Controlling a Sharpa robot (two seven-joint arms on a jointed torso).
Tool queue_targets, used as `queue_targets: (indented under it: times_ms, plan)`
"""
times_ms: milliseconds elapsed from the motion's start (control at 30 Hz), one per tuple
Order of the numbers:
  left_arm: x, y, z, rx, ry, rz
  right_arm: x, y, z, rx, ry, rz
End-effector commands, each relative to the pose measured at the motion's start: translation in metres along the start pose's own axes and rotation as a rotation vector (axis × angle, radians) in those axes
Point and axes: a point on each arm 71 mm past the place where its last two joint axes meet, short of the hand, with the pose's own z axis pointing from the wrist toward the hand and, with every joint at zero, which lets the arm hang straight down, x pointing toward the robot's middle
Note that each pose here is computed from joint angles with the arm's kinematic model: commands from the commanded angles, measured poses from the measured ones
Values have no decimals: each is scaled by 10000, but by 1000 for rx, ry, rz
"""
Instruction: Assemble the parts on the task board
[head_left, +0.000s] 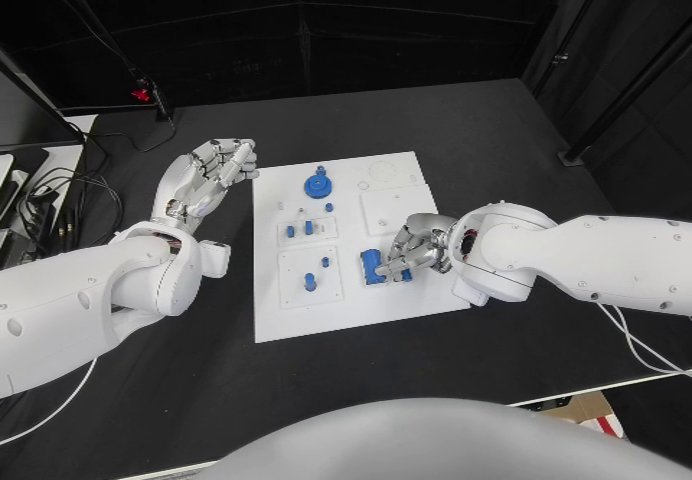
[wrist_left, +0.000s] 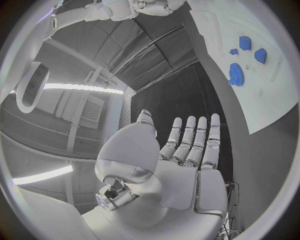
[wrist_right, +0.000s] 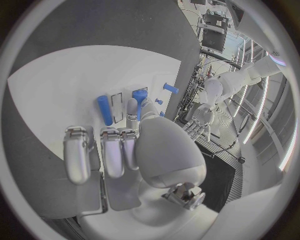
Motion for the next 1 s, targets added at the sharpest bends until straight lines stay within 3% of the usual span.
queue_targets:
  times_ms: [33, 200, 367, 500, 600, 733, 1000]
  plan:
    - [0, -34, 3, 40, 7, -6, -95, 43, -95, -124, -110, 67]
    - [0, -30, 5, 39, 7, -6, -222, -5, -240, -239, -209, 165]
    - [4, -29, 7, 38, 7, -6, -284, -98, -292, -242, -229, 202]
    - [8, -28, 10, 39, 8, -7, -298, -208, -293, -171, -211, 181]
    - [9, -26, 10, 38, 8, -7, -280, -316, -262, -67, -182, 106]
    - [14, -26, 9, 38, 10, -8, -245, -396, -233, 21, -162, 14]
    - [15, -22, 7, 36, 10, -9, -175, -424, -174, 92, -146, -141]
